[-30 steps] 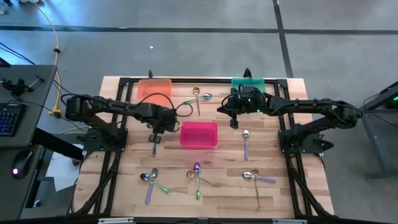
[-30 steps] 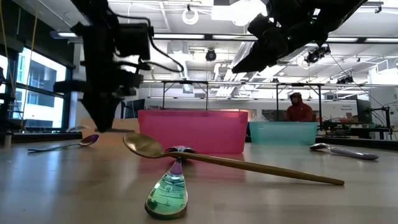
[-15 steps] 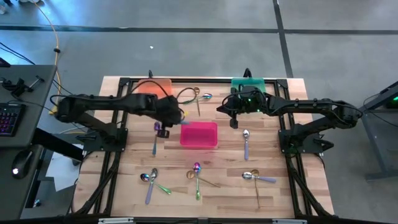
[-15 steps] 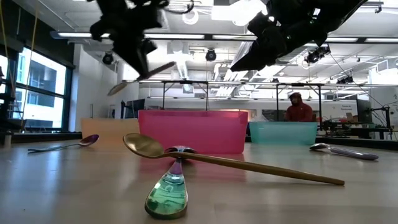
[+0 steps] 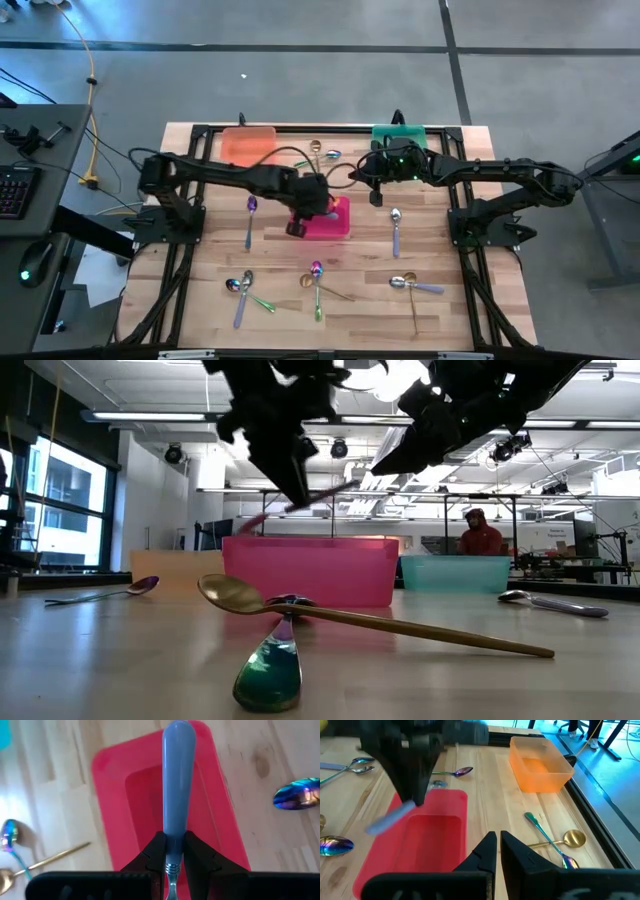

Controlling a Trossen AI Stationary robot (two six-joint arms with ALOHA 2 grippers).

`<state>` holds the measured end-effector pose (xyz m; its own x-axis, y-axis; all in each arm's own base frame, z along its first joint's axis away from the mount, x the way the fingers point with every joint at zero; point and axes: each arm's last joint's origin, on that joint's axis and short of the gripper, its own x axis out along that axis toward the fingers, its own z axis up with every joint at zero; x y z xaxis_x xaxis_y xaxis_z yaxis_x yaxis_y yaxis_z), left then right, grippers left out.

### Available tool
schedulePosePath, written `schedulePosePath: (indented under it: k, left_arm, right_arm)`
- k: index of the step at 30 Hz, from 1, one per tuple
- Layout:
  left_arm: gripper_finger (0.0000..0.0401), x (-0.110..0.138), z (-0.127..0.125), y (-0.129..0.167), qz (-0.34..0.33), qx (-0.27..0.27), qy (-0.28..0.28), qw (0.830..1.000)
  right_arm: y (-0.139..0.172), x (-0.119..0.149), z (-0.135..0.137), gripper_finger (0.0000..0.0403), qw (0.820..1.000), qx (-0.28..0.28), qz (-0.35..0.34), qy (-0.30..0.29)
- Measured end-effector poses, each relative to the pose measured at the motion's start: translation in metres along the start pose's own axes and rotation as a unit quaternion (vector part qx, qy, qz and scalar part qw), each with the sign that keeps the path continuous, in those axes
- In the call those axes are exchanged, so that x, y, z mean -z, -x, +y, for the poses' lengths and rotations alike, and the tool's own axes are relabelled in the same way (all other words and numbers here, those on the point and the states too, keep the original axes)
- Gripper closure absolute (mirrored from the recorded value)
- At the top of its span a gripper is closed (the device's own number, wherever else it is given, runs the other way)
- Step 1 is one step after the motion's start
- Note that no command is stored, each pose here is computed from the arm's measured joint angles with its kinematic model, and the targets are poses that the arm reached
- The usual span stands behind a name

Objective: Sort silverware by color (type)
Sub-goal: Put the purple spoon into the red bin, then put the green spoon into the orange bin

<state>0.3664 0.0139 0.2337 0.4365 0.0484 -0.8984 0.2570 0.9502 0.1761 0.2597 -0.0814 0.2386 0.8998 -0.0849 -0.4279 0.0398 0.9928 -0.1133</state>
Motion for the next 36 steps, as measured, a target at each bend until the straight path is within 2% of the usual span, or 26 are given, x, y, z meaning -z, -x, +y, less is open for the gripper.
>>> schedulePosePath:
  k: [5, 11, 19, 30, 34, 36]
  left_arm:
    - [0.0370, -0.002, 0.000, -0.026, 0.025, 0.008, 0.001, 1.000]
    - [0.0374, -0.001, 0.001, -0.041, 0.033, 0.011, 0.002, 0.999]
    - [0.0401, -0.005, 0.002, -0.037, 0.009, 0.002, 0.003, 1.000]
    - [0.0399, -0.008, 0.002, -0.034, -0.013, 0.006, 0.011, 1.000]
    - [0.0400, -0.004, 0.000, -0.034, -0.033, 0.000, 0.015, 0.999]
    - [0.0400, -0.004, 0.000, -0.033, -0.063, -0.010, 0.017, 0.998]
  right_arm:
    - [0.000, -0.001, 0.000, 0.0396, 1.000, 0.001, -0.003, 0.005]
    - [0.000, -0.001, 0.000, 0.0396, 1.000, 0.001, -0.005, 0.008]
    - [0.000, -0.002, 0.000, 0.0396, 1.000, 0.002, -0.008, 0.009]
    - [0.000, -0.002, 0.000, 0.0396, 1.000, 0.002, -0.008, 0.010]
    - [0.000, -0.001, 0.000, 0.0396, 1.000, 0.001, -0.005, 0.009]
    - [0.000, 0.000, 0.000, 0.0396, 1.000, 0.000, -0.001, 0.009]
